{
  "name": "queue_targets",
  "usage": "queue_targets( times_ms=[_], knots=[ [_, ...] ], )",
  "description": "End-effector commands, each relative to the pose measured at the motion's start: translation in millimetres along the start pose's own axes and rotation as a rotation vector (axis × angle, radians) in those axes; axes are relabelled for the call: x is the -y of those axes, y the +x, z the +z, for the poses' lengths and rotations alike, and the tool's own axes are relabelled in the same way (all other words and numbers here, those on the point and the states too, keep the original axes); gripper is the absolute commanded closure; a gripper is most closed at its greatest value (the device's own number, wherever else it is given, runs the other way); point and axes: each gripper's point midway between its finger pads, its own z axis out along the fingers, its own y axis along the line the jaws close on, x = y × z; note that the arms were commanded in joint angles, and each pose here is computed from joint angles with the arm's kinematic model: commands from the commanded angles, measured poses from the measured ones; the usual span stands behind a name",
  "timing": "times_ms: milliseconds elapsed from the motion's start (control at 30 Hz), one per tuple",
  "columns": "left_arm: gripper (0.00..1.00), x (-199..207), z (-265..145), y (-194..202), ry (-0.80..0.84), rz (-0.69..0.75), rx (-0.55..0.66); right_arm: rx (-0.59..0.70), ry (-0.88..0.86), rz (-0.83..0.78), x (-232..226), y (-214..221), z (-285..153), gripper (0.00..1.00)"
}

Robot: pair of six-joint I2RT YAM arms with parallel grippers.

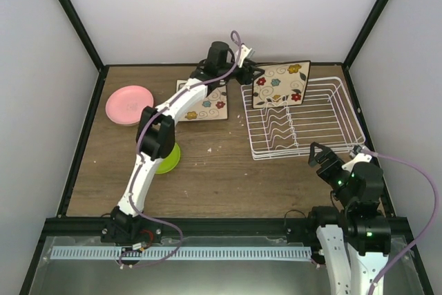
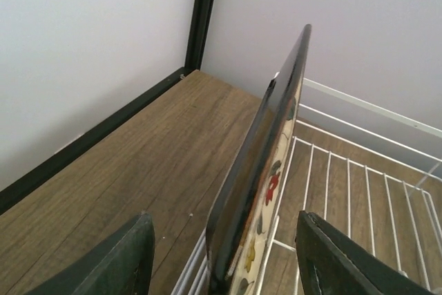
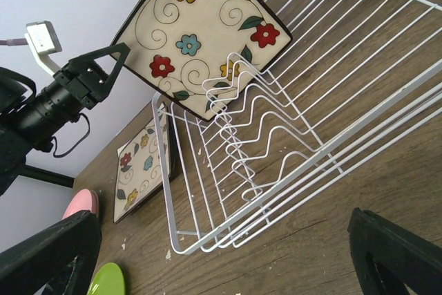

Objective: Unload the plates from the dish rack

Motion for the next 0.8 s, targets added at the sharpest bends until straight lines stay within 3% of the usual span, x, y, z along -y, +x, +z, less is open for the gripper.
queue_targets(
  times_ms=[0, 300, 633, 767],
  knots=[
    [0.45, -3.9, 11.2, 2.1, -0.014, 0.041, 0.005, 0.011, -0.019, -0.027, -6.7, -3.9, -7.8, 0.00],
    [0.77, -1.0, 18.1, 6.1, -0.008, 0.024, 0.011, 0.012, -0.007, -0.033, -4.6, -4.5, -5.5, 0.00],
    [0.96, 22.1, 2.1, -38.1, 0.062, 0.026, 0.100, -0.004, -0.014, -0.027, -3.6, -1.1, 2.3, 0.00],
    [0.96, 38.0, -9.8, -64.3, 0.095, 0.049, 0.145, -0.012, -0.018, -0.022, -3.2, 1.1, 4.8, 0.00]
  ],
)
